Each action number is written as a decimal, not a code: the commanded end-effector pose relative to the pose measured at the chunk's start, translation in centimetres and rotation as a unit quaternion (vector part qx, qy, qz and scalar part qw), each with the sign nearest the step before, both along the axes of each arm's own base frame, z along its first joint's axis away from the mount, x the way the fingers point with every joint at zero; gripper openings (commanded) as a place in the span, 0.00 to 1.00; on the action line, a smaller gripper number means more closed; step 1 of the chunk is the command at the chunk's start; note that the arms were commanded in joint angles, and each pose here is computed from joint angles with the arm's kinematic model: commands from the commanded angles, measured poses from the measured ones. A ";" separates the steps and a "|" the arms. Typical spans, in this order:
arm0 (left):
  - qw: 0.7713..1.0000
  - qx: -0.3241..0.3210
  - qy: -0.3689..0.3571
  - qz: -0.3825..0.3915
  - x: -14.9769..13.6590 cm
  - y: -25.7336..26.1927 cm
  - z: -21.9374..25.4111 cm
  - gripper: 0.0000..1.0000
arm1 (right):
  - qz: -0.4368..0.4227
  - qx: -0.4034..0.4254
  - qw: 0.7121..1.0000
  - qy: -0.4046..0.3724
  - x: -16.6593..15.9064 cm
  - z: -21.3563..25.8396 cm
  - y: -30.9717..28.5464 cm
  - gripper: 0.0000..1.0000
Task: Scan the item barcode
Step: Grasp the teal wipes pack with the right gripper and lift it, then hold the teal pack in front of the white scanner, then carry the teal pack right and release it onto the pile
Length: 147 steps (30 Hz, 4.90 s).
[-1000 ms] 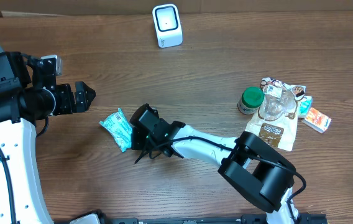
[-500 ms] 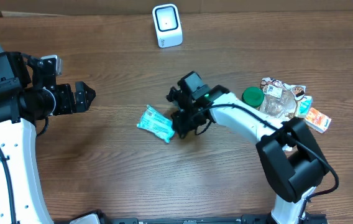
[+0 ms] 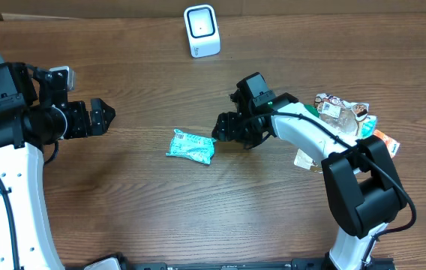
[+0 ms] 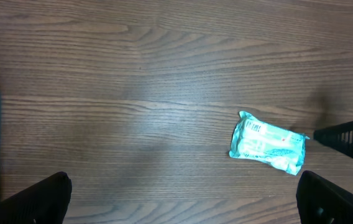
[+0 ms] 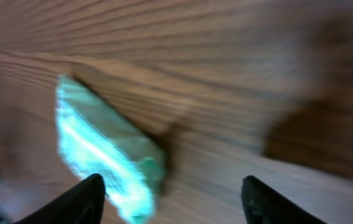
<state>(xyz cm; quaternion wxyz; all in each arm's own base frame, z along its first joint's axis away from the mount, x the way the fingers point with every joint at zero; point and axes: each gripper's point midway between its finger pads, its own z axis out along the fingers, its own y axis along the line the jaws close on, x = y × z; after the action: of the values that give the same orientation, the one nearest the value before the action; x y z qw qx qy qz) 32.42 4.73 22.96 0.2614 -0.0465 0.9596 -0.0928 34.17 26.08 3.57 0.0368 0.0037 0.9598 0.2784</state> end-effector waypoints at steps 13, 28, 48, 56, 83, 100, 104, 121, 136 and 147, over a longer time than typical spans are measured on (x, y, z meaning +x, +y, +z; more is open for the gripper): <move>1.000 0.005 -0.005 -0.008 0.1 -0.1 0.3 1.00 | -0.120 0.017 0.992 0.022 -4.1 -5.1 4.3 0.59; 1.000 0.005 -0.005 -0.008 0.1 -0.1 0.3 1.00 | -0.074 0.065 0.994 0.038 -3.1 -6.9 5.2 0.08; 1.000 0.005 -0.005 -0.008 0.1 -0.1 0.3 1.00 | 0.055 0.255 0.935 -0.241 -1.7 21.1 -3.7 0.04; 1.000 0.005 -0.005 -0.008 0.1 -0.1 0.3 1.00 | 0.077 0.197 0.936 -0.282 -4.5 25.2 -5.5 0.04; 1.000 0.005 -0.005 -0.008 0.1 -0.1 0.3 1.00 | -0.051 -0.148 0.911 -0.381 9.7 28.3 -6.5 0.04; 1.000 0.005 -0.005 -0.008 0.1 -0.1 0.3 1.00 | 0.059 -0.496 0.578 -0.645 28.8 21.2 -2.8 0.04; 1.000 0.005 -0.005 -0.008 0.1 -0.1 0.3 1.00 | 0.156 -0.504 0.552 -0.645 29.7 16.6 -0.7 0.04; 1.000 0.005 -0.005 -0.008 0.1 -0.1 0.3 1.00 | 0.195 -0.509 0.535 -0.646 29.6 13.8 1.0 0.04; 1.000 0.005 -0.005 -0.008 0.1 -0.1 0.3 1.00 | 0.067 -0.444 0.622 -0.642 25.8 25.1 -1.3 0.04; 1.000 0.005 -0.005 -0.008 0.1 -0.1 0.3 1.00 | -0.080 -0.114 0.893 -0.429 9.4 32.4 -6.4 0.04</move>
<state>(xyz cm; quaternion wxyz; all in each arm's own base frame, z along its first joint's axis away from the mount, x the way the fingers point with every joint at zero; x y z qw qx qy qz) 32.38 4.72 22.94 0.2605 -0.0466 0.9599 -0.0931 46.75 21.08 33.64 0.5001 -0.1665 0.8498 0.0031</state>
